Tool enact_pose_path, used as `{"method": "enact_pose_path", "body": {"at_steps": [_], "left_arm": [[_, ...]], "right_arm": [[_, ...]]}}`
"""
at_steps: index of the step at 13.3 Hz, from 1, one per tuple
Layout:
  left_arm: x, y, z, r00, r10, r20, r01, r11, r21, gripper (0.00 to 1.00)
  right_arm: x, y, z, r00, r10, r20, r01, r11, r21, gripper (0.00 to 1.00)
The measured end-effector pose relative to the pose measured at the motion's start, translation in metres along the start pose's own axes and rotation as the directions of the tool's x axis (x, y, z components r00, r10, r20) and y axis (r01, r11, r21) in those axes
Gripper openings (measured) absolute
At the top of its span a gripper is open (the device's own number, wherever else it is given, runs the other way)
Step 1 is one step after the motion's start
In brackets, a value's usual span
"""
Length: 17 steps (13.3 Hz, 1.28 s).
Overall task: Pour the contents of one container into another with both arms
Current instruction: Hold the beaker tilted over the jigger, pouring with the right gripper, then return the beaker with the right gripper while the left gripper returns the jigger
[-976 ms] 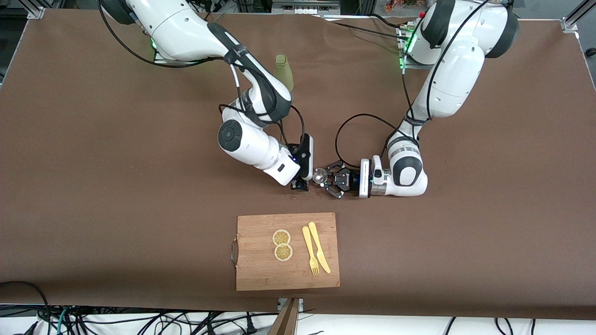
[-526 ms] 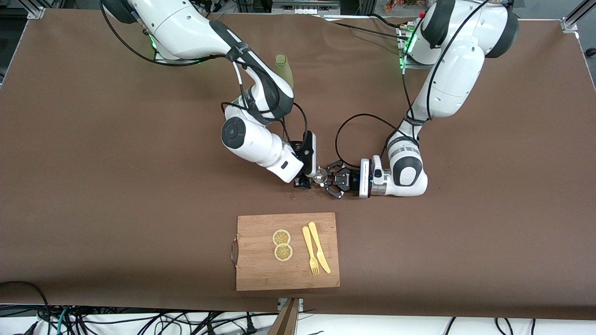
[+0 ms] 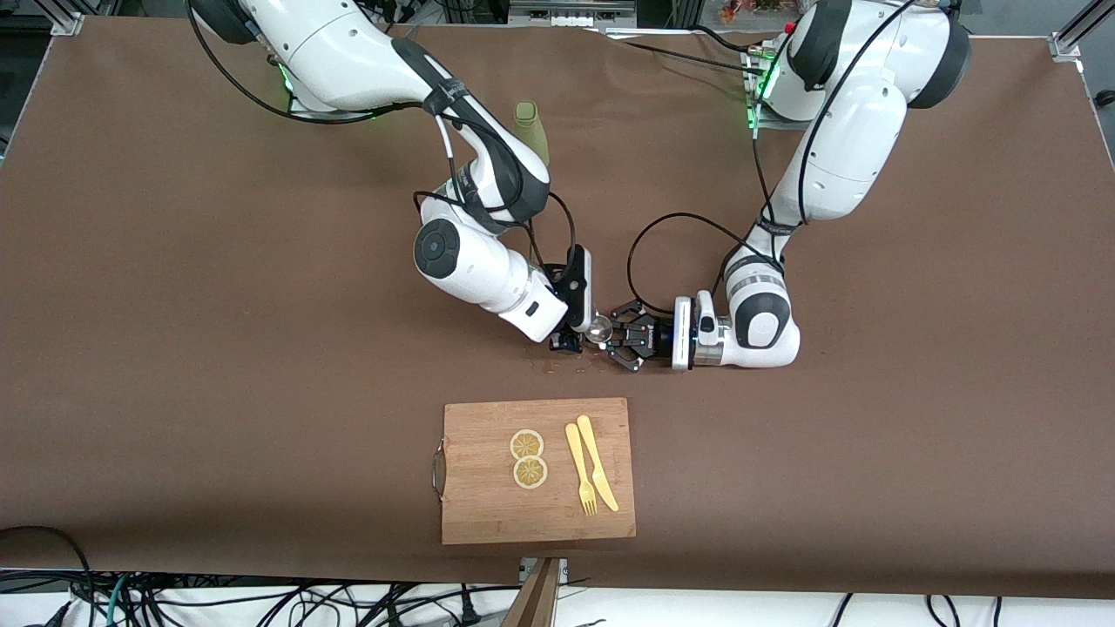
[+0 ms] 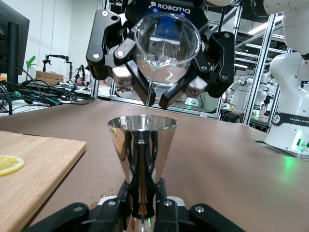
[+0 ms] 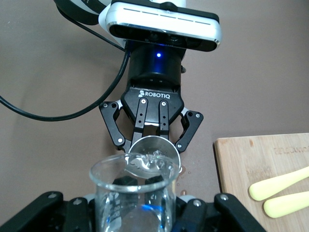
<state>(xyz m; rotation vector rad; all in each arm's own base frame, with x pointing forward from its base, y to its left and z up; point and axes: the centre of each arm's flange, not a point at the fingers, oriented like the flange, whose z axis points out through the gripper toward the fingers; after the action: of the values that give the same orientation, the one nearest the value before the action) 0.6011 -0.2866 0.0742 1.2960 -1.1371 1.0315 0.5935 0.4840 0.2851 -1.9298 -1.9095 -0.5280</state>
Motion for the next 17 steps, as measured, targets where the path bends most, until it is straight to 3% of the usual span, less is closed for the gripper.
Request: {"method": "enact_pose_path", "body": {"at_steps": [5, 9, 17], "left_arm": [[0.000, 0.000, 0.000, 1.000, 0.002, 0.000, -0.002, 1.000, 0.000, 0.23], [0.001, 0.000, 0.000, 1.000, 0.003, 0.000, -0.003, 1.000, 0.000, 0.23], [0.006, -0.001, 0.000, 1.000, 0.012, -0.004, -0.012, 1.000, -0.001, 0.23]], "right_arm": [[0.004, -0.003, 0.001, 1.000, 0.010, -0.017, -0.010, 1.000, 0.010, 0.12], [0.007, -0.005, 0.001, 0.992, 0.091, -0.092, -0.087, 0.995, 0.045, 0.12], [0.009, 0.014, -0.043, 0.966, 0.164, -0.199, -0.160, 0.986, 0.040, 0.12]]}}
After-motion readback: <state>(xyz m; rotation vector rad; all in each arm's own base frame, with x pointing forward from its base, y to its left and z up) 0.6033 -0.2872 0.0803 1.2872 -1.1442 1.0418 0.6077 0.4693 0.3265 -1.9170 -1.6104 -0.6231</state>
